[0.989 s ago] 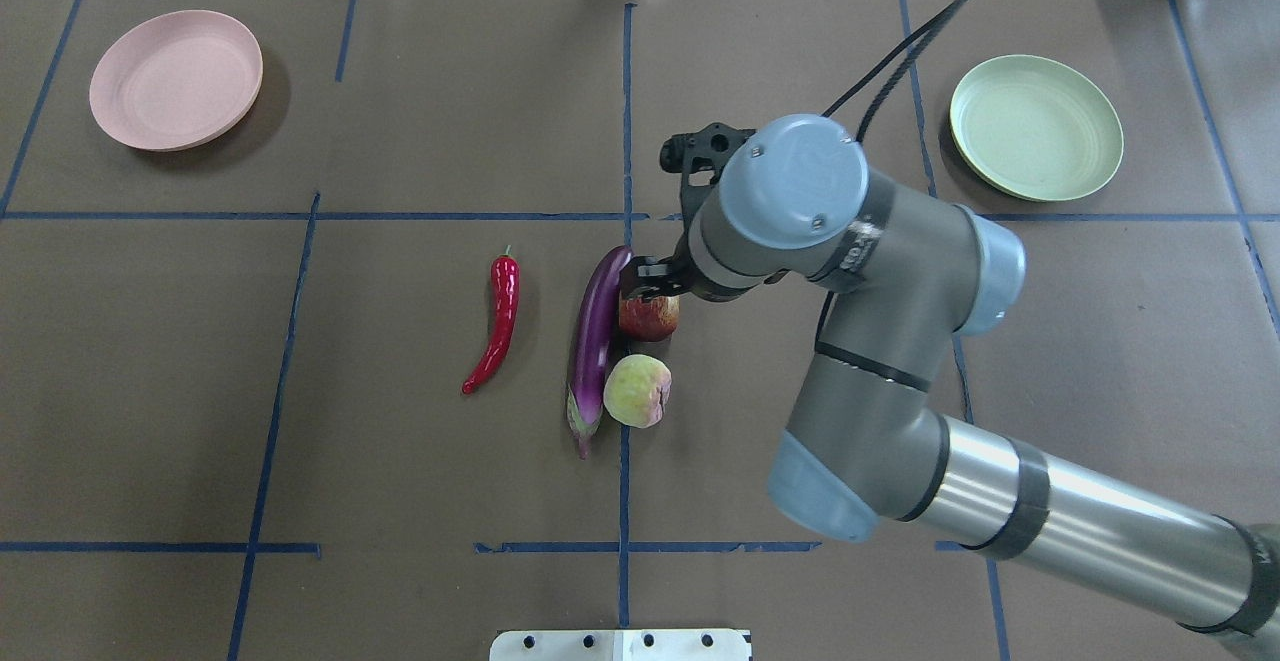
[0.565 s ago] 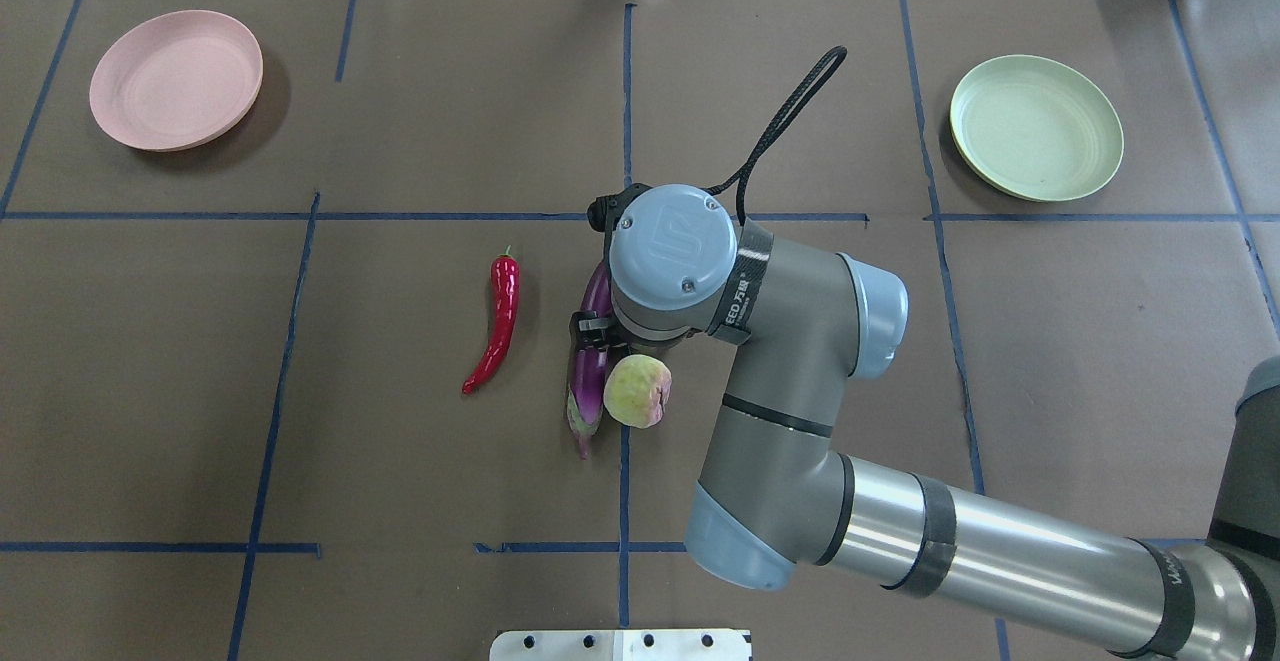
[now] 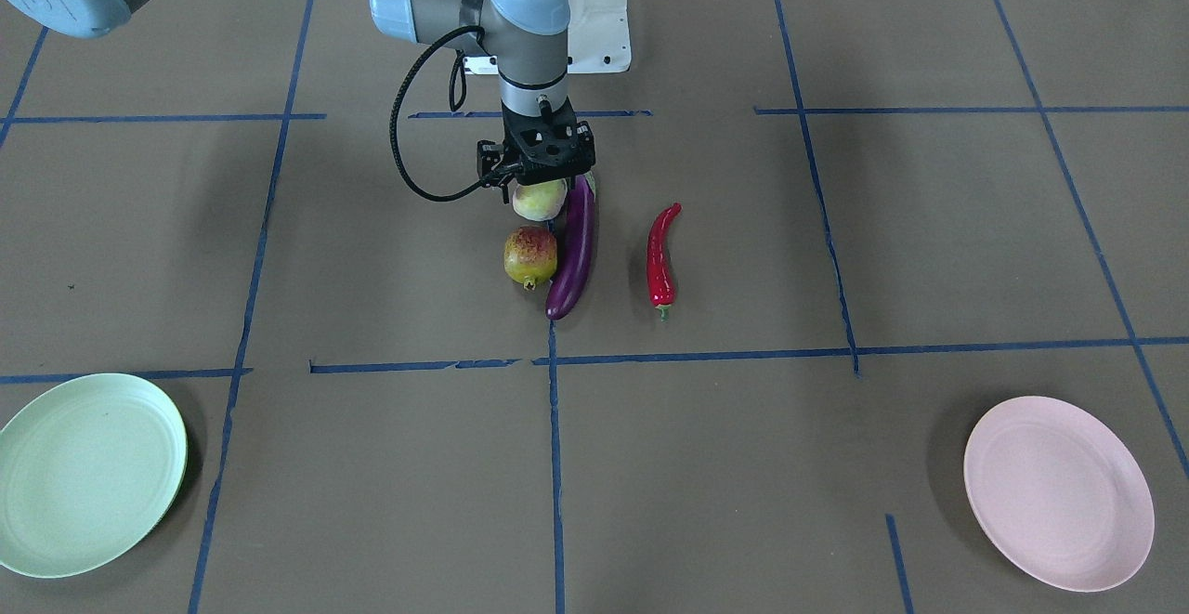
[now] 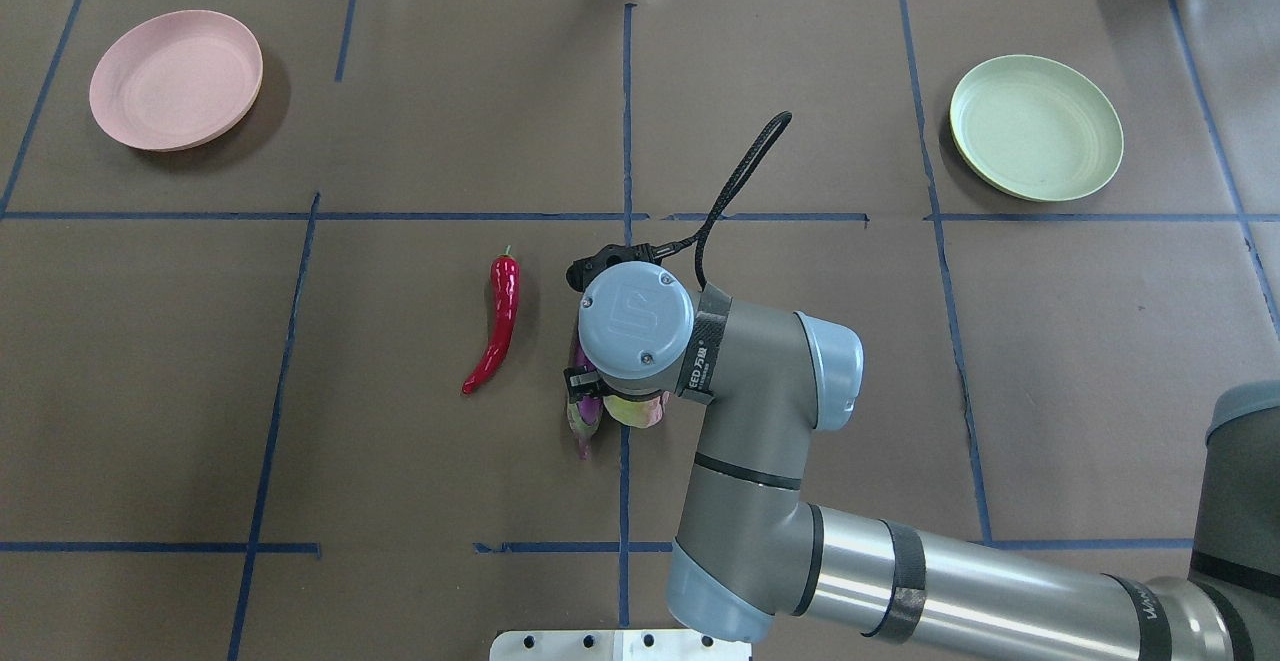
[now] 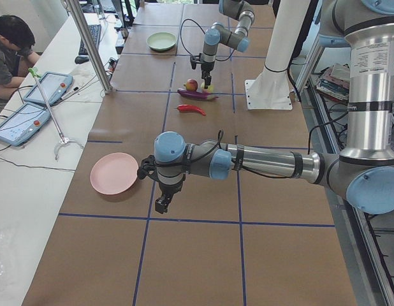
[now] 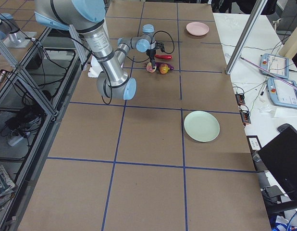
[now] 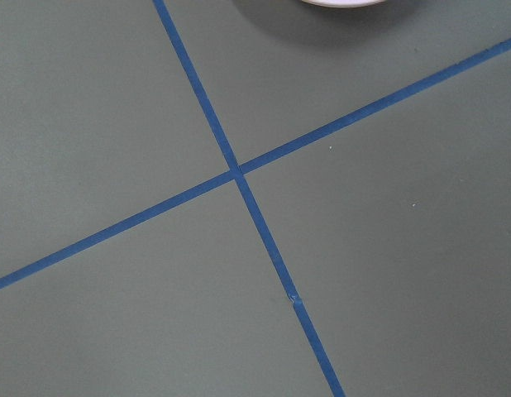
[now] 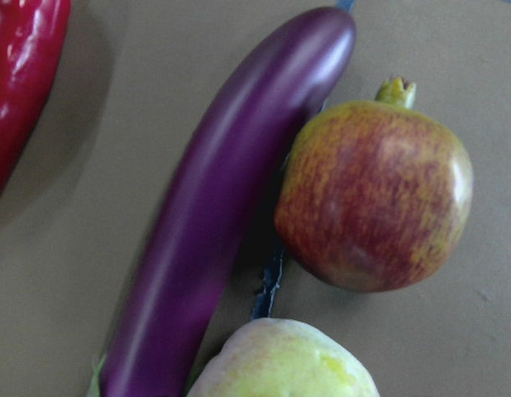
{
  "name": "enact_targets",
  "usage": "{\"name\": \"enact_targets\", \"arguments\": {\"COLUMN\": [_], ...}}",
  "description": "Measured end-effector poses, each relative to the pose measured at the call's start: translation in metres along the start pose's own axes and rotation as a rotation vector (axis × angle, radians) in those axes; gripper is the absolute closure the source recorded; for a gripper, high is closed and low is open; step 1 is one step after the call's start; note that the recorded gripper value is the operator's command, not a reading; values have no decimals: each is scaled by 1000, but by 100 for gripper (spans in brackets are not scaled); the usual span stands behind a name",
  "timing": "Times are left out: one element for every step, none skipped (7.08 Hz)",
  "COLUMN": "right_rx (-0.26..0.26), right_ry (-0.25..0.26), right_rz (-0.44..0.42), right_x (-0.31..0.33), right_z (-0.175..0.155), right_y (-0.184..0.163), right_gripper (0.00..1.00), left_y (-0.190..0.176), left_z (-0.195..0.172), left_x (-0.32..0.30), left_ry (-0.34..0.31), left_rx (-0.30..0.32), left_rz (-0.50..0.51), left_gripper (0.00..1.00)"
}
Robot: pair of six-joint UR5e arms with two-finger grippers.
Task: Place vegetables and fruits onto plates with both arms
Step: 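Reach the right gripper down and grasp the yellow-green peach, then carry the peach with the right gripper onto the green plate and release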
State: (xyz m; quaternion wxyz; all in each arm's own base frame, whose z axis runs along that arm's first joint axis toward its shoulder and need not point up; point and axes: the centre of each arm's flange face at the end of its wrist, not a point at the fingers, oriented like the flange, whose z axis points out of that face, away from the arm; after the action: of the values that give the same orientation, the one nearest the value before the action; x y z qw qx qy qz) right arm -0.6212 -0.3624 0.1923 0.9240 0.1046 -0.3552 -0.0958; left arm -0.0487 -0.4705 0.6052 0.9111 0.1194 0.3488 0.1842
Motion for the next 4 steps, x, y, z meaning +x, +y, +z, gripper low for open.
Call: {"name": "enact_targets", "arguments": {"right_rx": [-3,-6,-9,-9], "right_ry": [4,8,15,21], "right_rz": [-15,-21,-19,-13], "right_x": [-2,-3,-2,4], "right_z": [2,0,-8,-30], "right_y": [3,3,1,-3], "right_gripper": [80,87,88,88], "left_y": [0,1,1,0], "left_z": [1,1,1,2], "left_x": [0,0,0,0], "left_ry": [1,1,1,2], "left_rx": [-2,-3,-3,-4], "left_rz": [-1,-2,-2,0], "left_gripper": [0,0,0,0]}}
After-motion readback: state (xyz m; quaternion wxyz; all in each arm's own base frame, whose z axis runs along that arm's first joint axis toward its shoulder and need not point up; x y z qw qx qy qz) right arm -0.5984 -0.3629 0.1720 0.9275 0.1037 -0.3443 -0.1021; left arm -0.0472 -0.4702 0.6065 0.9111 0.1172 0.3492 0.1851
